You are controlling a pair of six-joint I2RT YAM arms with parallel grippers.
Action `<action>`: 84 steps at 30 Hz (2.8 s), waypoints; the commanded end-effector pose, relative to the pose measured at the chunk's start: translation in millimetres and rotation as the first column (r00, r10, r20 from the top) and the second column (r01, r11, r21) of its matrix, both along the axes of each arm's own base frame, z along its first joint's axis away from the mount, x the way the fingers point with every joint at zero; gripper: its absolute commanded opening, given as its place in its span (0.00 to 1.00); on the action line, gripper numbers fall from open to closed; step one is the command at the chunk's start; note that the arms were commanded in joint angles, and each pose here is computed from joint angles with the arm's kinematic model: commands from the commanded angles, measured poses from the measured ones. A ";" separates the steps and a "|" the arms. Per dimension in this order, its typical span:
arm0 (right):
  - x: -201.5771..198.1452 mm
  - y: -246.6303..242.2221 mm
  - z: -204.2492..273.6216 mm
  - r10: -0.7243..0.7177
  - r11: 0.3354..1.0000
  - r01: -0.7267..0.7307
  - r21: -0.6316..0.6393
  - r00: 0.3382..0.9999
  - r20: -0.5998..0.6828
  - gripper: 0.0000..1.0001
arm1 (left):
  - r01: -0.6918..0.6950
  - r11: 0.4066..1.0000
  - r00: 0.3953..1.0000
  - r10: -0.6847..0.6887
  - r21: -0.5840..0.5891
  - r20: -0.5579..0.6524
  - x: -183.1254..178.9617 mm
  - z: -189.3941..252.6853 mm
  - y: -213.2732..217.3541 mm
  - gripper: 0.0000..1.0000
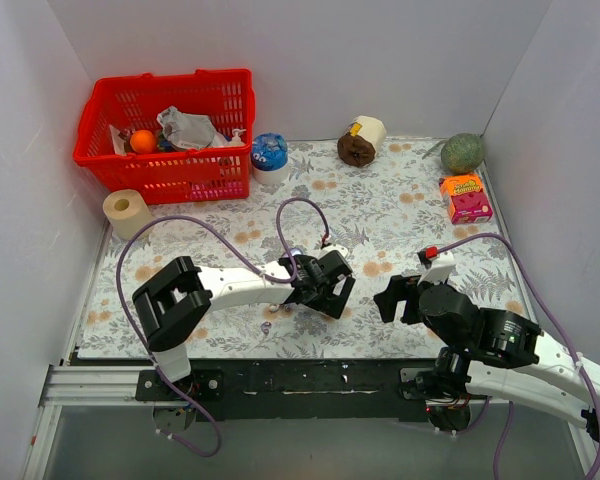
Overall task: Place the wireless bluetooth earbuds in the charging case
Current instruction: Pick up the charging case at the center of the board.
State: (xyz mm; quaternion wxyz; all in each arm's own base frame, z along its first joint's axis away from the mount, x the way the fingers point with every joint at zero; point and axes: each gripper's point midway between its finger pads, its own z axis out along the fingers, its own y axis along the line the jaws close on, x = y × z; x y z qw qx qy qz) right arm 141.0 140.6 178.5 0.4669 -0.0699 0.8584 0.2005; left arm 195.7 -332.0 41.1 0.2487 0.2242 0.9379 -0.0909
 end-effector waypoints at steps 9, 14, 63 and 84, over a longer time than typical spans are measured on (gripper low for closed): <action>1.7 -0.3 0.9 -0.022 0.999 0.021 0.030 1.000 0.006 0.88 | -0.013 1.000 1.000 0.013 0.003 0.001 -0.3 -10.7 -8.3 0.96; 0.7 -1.7 3.1 -0.023 0.999 0.022 0.046 1.000 0.009 0.88 | -0.025 1.000 1.000 0.025 0.010 -0.005 -1.6 -15.8 -5.3 0.91; 13.6 13.2 44.9 0.017 1.000 -0.015 -0.017 0.997 0.080 0.89 | -0.061 0.973 0.965 0.114 -0.222 0.237 8.8 58.9 4.6 0.00; 2.4 171.8 103.5 0.451 0.892 -0.449 0.043 0.892 -0.036 0.96 | 0.704 0.618 0.471 -0.037 -0.351 0.881 -54.8 189.3 54.1 0.00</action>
